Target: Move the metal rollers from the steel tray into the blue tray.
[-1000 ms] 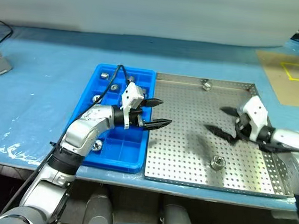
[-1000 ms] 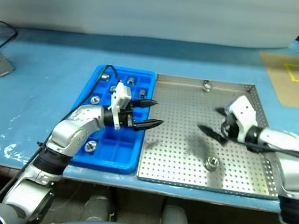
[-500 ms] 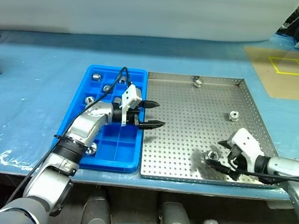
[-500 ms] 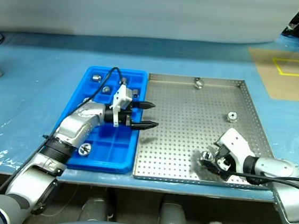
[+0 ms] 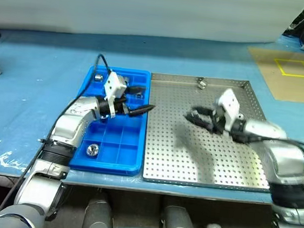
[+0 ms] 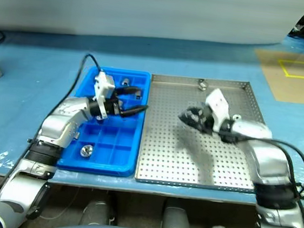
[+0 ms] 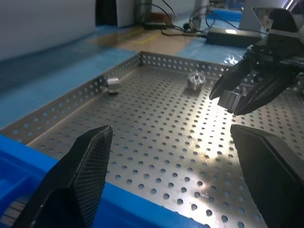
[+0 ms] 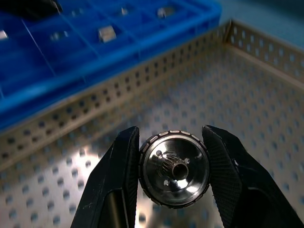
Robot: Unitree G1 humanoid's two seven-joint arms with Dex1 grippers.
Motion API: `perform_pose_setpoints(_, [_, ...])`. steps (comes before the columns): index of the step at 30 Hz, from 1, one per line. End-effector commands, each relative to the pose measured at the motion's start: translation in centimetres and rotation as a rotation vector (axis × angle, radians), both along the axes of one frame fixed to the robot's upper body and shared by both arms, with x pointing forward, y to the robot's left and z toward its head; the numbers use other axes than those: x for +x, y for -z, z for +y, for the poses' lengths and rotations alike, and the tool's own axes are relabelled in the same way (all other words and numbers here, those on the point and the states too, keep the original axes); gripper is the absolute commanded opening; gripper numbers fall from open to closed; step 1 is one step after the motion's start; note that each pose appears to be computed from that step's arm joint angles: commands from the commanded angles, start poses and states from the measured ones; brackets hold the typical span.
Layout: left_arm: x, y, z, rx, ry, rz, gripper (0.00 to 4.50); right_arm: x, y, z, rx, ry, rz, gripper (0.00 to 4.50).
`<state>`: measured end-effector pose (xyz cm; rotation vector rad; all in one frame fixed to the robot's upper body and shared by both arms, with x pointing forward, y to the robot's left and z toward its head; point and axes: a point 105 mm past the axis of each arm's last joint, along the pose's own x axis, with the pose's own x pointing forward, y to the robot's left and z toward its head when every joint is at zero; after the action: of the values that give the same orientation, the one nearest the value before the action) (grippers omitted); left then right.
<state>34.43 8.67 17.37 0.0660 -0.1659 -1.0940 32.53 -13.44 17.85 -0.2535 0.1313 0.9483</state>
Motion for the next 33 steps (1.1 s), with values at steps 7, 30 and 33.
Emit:
perform_pose_setpoints(7, [-1.4, -2.5, 7.2, -0.029, -0.319, -0.048, 4.19, 2.5, -1.5, 5.9, 0.041, -0.184, -0.077, 1.67])
perform_pose_setpoints(30, [-4.5, -1.3, 8.6, 0.059, -0.466, -0.013, 4.19, -0.9, 3.3, 13.3, -0.039, -0.575, -0.004, 1.67])
perform_pose_setpoints(33, [-4.5, -1.3, 8.5, 0.065, -0.455, -0.010, 4.19, -1.3, 3.2, 14.2, -0.021, -0.574, -0.005, 1.67])
